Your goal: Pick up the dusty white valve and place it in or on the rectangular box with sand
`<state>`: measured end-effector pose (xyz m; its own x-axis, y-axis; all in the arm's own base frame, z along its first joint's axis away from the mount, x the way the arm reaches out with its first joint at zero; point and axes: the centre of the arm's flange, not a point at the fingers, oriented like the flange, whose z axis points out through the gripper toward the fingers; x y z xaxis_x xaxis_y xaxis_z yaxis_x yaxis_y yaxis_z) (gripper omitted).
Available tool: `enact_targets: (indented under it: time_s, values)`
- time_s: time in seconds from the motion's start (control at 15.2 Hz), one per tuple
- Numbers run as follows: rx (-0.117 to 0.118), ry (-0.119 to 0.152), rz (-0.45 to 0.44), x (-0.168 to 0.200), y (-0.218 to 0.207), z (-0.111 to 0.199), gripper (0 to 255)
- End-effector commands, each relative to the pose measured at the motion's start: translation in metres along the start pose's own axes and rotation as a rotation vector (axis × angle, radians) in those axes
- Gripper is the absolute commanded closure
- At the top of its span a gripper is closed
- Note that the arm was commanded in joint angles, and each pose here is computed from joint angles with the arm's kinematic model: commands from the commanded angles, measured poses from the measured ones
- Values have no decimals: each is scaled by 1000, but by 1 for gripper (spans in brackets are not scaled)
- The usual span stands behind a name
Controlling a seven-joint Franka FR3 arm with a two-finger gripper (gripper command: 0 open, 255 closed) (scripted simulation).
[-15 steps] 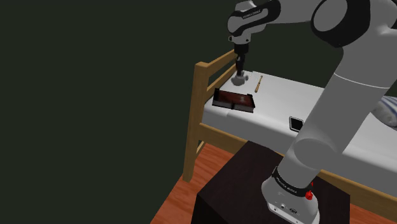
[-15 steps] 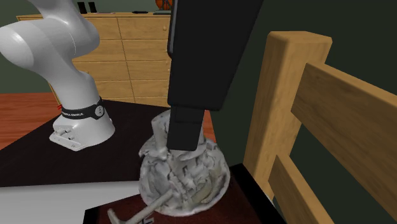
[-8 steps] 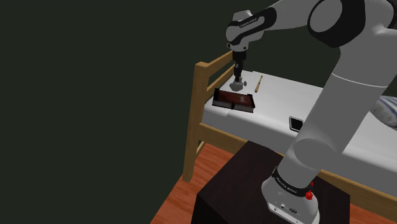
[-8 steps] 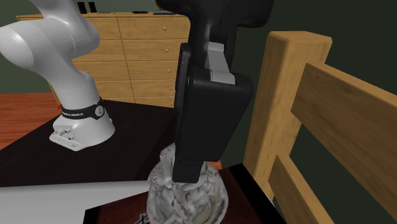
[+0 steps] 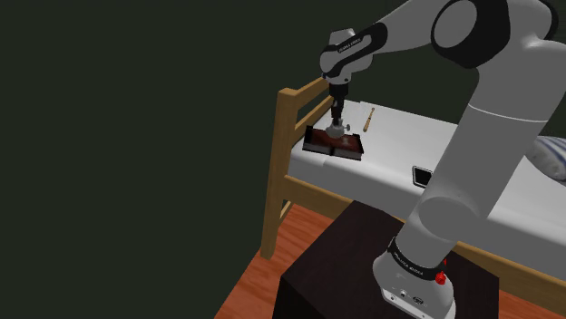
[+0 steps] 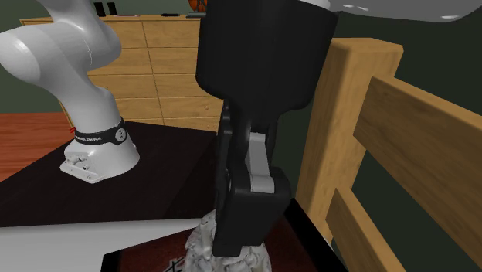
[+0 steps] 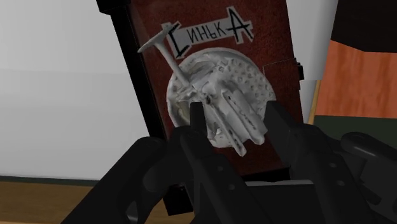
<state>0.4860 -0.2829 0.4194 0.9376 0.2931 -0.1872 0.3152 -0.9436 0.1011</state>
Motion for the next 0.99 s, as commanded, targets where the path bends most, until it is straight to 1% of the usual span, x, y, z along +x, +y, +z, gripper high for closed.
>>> enact_targets:
  time_s: [0.0,0.4,0.46,0.79,0.92]
  values:
    - [0,0,0,2,-2,4,255]
    - [0,0,0,2,-2,4,255]
    - [0,0,0,1,-2,4,0]
    - [0,0,0,1,-2,4,0]
    - [0,0,0,2,-2,-22,0]
